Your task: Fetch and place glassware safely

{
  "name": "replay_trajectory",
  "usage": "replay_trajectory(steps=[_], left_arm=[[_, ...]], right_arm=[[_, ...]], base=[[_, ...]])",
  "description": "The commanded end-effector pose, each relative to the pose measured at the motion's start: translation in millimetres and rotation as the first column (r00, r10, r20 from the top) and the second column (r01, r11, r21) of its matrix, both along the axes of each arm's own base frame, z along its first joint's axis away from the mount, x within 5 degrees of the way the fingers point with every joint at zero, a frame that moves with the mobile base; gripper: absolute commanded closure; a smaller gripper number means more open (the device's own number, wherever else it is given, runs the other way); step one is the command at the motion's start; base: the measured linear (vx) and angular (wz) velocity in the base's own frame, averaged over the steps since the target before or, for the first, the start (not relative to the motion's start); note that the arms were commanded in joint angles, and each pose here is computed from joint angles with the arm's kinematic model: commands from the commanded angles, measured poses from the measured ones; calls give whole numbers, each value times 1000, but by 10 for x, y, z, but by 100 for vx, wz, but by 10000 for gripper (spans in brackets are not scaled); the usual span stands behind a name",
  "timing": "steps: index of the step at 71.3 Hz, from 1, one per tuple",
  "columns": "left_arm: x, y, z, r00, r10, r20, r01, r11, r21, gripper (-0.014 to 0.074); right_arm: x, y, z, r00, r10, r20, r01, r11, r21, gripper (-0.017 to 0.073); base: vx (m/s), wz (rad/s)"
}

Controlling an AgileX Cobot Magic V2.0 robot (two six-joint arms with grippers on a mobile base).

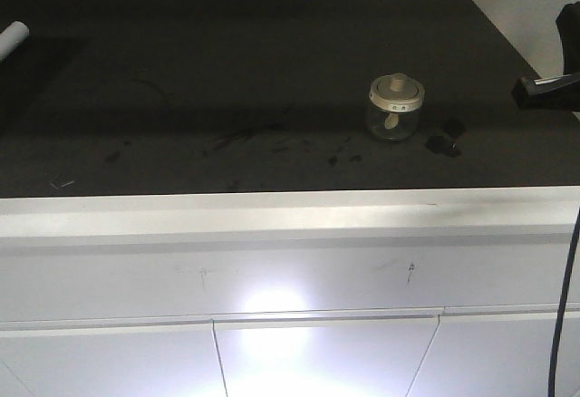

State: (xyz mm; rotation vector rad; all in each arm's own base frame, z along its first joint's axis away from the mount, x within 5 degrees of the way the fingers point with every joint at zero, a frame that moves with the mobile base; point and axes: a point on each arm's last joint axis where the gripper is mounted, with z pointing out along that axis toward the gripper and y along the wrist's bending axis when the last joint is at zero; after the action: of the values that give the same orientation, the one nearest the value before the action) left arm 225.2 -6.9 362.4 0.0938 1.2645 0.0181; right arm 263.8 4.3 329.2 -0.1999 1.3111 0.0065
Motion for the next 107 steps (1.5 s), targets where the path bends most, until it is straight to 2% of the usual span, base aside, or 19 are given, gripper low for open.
replay_trajectory(steps=[1, 5, 18, 26, 30, 40, 49, 56, 66, 76, 85, 107], left_arm=[[-124, -4, 202, 999, -4, 53, 5, 1000, -19, 601], [-167, 0, 204, 1000, 0, 21, 0, 1000, -17, 601], [-322, 12, 191, 999, 11, -50, -12, 1000, -14, 601], [-438, 14, 117, 998, 12, -57, -13, 1000, -14, 601], [-499, 18, 30, 995, 15, -95, -16, 1000, -13, 601], [-714, 28, -188, 983, 23, -180, -25, 1000, -9, 601], [-926, 37, -323, 980, 27, -199, -31, 999, -17, 601], [-1085, 45, -415, 972, 32, -231, -37, 999, -19, 601], [-1294, 57, -506, 963, 36, -266, -46, 998, -33, 601], [-1415, 61, -504, 968, 39, -246, -49, 998, -33, 601], [-1456, 62, -485, 973, 39, -227, -48, 998, -35, 601], [-1456, 62, -486, 973, 39, -228, -48, 998, -35, 601]], right_arm=[[-94, 25, 197, 999, 33, 43, -34, 999, 29, 560], [-123, 26, 195, 999, 38, 1, -38, 998, 50, 560], [-276, 28, 235, 995, 22, -98, -20, 999, 27, 560], [-367, 5, 238, 987, -5, -160, 12, 999, 41, 560], [-400, -4, 236, 983, -17, -184, 25, 999, 40, 560], [-473, 6, 282, 984, -14, -177, 19, 1000, 24, 560], [-506, 17, 303, 985, -7, -172, 10, 1000, 17, 560], [-543, 32, 327, 985, 13, -170, -6, 999, 43, 560], [-616, 119, 263, 981, 57, -187, -61, 998, -14, 560], [-757, 231, -8, 962, 115, -247, -122, 992, -13, 560], [-826, 262, -124, 956, 140, -259, -149, 989, -16, 560], [-837, 303, -86, 958, 189, -215, -195, 981, -7, 560]], base=[[0, 0], [0, 0], [0, 0], [0, 0], [0, 0], [0, 0], [0, 0], [0, 0], [0, 0], [0, 0], [0, 0], [0, 0]])
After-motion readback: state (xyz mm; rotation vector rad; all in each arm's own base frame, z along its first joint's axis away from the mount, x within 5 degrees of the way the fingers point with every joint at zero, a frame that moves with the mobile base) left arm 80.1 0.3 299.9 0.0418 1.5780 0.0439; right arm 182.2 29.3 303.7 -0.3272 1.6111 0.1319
